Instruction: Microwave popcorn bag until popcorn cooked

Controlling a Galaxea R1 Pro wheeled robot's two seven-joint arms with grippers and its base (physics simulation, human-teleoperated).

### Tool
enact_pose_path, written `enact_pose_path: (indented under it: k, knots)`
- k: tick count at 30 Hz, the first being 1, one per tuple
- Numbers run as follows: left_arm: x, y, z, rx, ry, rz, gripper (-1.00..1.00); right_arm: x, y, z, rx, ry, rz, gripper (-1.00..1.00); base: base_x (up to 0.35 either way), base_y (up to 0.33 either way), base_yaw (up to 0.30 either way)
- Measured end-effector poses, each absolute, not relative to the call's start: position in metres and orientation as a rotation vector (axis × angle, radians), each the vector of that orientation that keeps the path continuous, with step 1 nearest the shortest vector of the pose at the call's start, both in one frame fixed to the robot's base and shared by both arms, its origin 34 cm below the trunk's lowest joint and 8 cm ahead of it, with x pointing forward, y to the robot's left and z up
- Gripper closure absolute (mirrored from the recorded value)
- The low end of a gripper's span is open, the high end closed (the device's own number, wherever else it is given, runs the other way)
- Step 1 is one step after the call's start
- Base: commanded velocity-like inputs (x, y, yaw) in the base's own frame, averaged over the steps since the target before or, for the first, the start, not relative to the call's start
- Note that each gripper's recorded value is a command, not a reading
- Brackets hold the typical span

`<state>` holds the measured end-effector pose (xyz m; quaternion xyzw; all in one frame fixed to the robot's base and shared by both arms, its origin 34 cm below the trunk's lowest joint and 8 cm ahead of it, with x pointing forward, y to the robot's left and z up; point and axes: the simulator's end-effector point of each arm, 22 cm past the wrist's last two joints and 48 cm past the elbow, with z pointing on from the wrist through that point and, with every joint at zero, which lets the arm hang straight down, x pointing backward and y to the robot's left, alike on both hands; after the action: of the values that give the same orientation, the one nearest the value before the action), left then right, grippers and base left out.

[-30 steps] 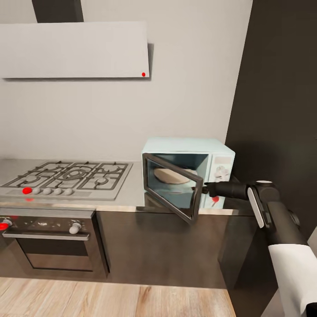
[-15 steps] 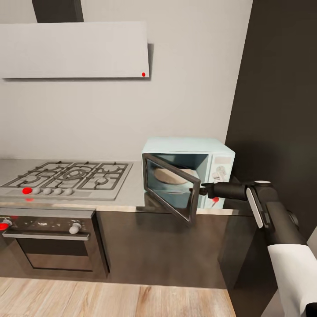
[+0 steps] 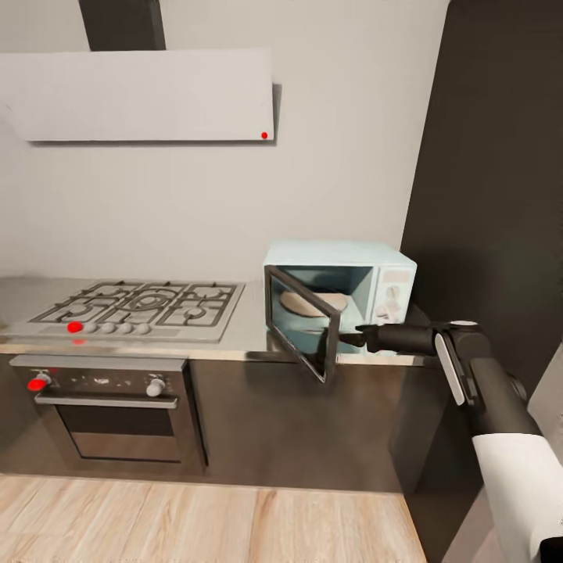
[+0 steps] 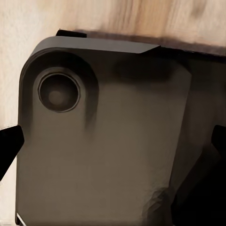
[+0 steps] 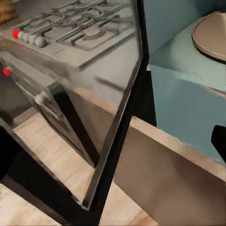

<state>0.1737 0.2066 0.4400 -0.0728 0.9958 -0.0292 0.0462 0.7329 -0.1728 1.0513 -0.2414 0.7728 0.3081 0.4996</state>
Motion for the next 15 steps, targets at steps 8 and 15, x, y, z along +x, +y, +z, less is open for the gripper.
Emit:
enact_pose_path:
  k: [8,15]
  knots:
    - [0.173,0.208,0.440,-0.222,3.041,-0.087,-1.00,0.730,-0.156,1.054,-0.590,1.853,0.787,-1.00,-0.106,0.085,0.000]
    - [0.174,0.207,0.440,-0.224,3.039,-0.088,-1.00,0.730,-0.147,1.056,-0.587,1.844,0.797,-1.00,-0.002,0.141,0.000]
